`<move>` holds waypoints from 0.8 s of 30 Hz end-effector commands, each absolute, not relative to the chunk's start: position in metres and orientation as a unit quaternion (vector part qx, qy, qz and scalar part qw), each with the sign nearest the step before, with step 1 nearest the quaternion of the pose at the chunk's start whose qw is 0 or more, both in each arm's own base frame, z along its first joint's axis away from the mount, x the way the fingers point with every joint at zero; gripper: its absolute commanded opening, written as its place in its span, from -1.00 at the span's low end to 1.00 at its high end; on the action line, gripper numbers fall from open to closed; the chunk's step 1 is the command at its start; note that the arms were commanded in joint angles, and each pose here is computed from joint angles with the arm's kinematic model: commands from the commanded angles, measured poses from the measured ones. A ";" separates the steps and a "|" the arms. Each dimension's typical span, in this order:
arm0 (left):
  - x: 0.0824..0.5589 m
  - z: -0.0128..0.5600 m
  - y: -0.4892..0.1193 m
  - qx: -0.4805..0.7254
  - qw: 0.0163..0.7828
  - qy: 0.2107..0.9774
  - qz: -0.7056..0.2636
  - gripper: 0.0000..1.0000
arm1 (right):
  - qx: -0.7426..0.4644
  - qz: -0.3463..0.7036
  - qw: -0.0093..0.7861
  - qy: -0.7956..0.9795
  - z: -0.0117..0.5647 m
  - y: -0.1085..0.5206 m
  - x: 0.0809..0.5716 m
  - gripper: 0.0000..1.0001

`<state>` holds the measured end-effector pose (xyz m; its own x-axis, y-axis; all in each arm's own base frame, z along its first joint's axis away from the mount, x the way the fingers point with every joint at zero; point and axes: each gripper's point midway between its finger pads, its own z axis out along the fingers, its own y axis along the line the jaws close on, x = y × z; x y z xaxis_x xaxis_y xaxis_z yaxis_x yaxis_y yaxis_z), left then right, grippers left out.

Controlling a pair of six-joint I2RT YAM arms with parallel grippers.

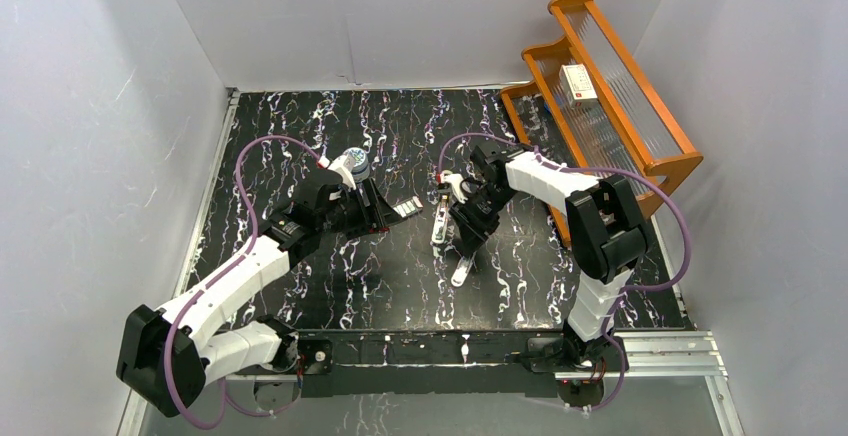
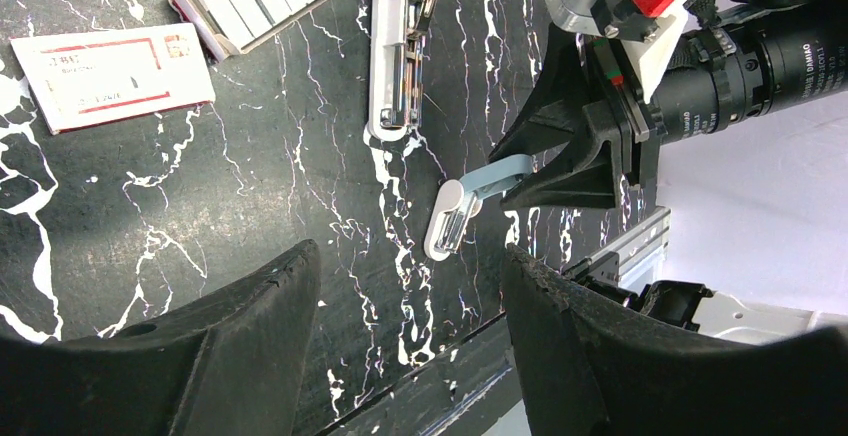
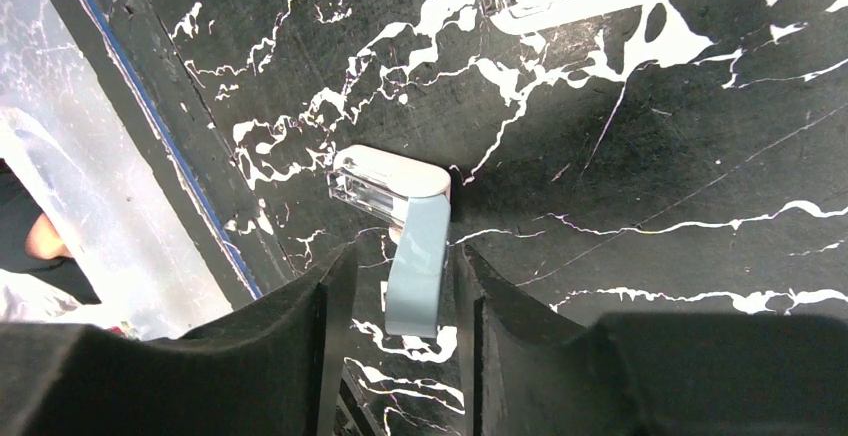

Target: Load the staples into the stapler

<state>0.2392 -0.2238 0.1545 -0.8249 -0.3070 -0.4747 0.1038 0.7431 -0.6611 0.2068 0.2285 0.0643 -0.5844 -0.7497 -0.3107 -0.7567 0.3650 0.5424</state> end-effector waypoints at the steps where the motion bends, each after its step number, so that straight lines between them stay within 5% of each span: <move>1: 0.243 0.164 -0.225 -0.055 0.297 0.882 -0.362 0.28 | -0.455 0.336 0.014 0.824 0.068 0.229 0.208 0.03; 13: 0.243 0.167 -0.225 -0.057 0.297 0.881 -0.364 0.27 | -0.447 0.309 0.072 0.837 0.096 0.227 0.220 0.58; 24: 0.246 0.166 -0.201 -0.068 0.326 0.886 -0.321 0.37 | -0.293 0.229 0.236 0.898 0.142 0.205 0.251 0.67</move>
<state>0.2411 -0.2141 0.1519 -0.8202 -0.3193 -0.4747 0.0789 0.7587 -0.6466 0.2253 0.2146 0.1219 -0.6422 -0.6037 -0.4723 -0.7658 0.5330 0.3599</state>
